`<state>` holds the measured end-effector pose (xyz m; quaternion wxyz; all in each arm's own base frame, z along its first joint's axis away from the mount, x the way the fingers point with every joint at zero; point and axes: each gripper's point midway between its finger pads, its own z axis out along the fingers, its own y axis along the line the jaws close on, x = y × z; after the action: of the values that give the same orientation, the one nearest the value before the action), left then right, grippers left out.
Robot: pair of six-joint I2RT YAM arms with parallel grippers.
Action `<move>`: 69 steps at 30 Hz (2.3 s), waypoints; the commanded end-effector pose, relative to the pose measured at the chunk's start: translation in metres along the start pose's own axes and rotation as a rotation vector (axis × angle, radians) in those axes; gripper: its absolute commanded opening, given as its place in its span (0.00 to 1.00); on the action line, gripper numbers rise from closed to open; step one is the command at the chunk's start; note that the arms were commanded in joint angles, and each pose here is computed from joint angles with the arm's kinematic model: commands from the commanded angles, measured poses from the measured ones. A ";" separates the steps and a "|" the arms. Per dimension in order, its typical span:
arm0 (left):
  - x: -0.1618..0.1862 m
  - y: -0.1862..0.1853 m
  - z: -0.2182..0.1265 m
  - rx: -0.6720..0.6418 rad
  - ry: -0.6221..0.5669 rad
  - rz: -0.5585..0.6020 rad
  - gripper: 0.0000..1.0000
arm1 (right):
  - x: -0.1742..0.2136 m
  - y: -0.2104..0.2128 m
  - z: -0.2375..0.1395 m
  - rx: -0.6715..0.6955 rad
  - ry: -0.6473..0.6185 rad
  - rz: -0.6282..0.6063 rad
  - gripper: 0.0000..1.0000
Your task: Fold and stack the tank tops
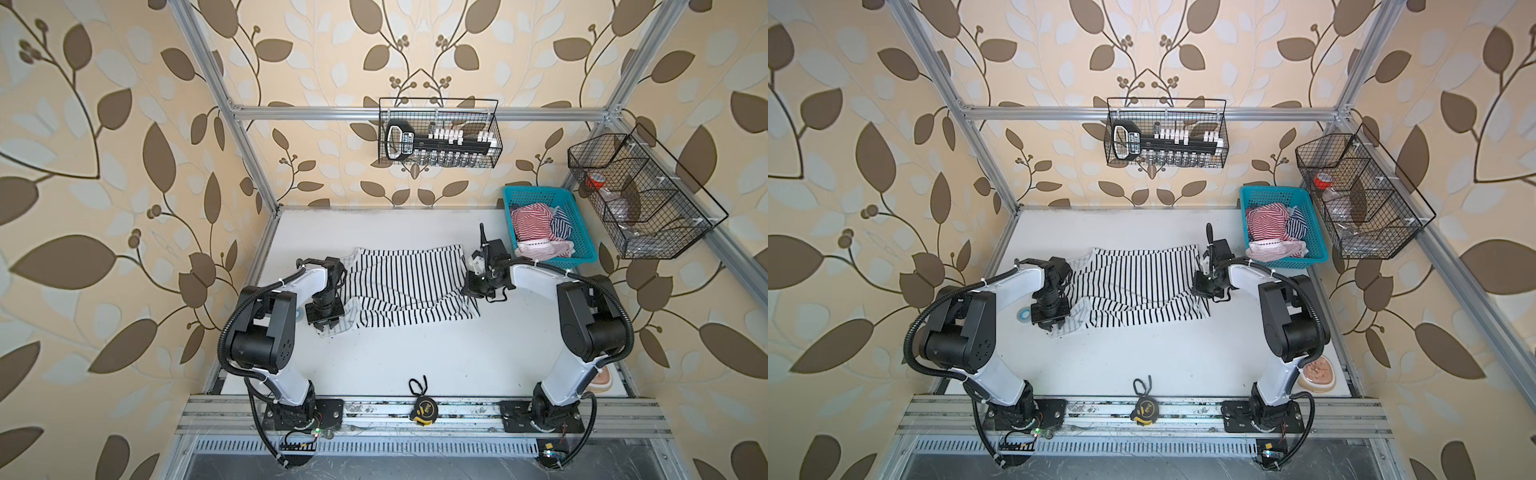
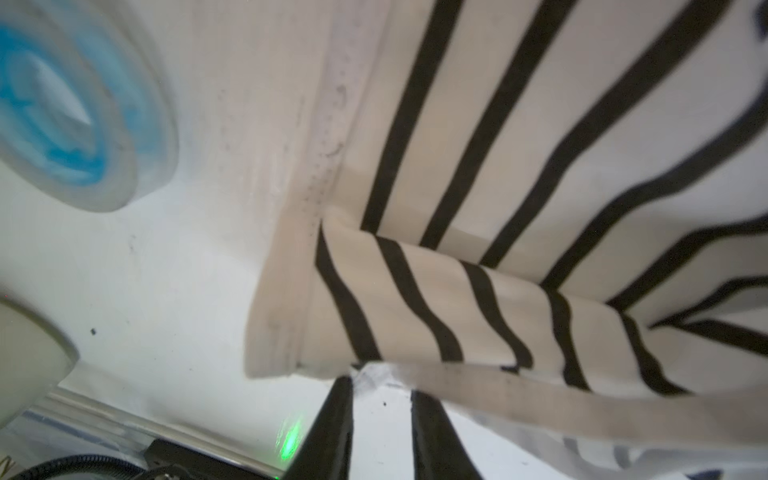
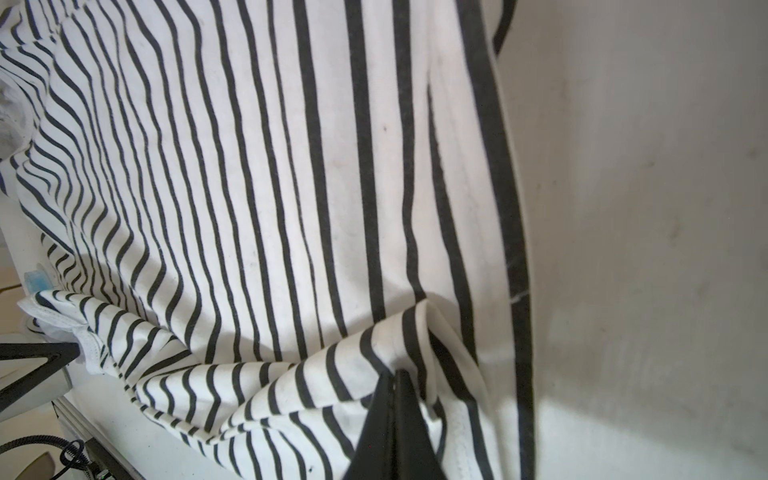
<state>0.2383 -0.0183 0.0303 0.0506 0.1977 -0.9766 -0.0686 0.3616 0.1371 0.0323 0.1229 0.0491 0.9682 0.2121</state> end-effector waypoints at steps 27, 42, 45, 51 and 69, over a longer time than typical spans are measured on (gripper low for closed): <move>-0.077 0.020 -0.014 -0.175 -0.029 0.010 0.00 | 0.021 -0.024 0.002 0.013 0.040 0.019 0.03; -0.112 0.015 -0.038 -0.078 -0.064 -0.056 0.39 | 0.018 -0.005 -0.028 -0.050 -0.013 -0.028 0.22; -0.115 0.014 -0.059 -0.040 -0.111 -0.070 0.42 | 0.018 0.000 -0.045 -0.045 -0.040 -0.050 0.32; -0.111 0.014 -0.088 0.017 -0.173 -0.088 0.53 | 0.035 -0.003 -0.067 0.034 -0.043 -0.087 0.38; -0.032 -0.124 -0.059 0.346 -0.087 0.128 0.07 | 0.085 -0.015 -0.039 0.190 0.069 -0.128 0.27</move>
<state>0.3225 -0.1171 0.0717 -0.0296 0.1268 -0.9893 0.0651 0.2676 0.1216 0.0459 0.0999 -0.0105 0.9868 0.1273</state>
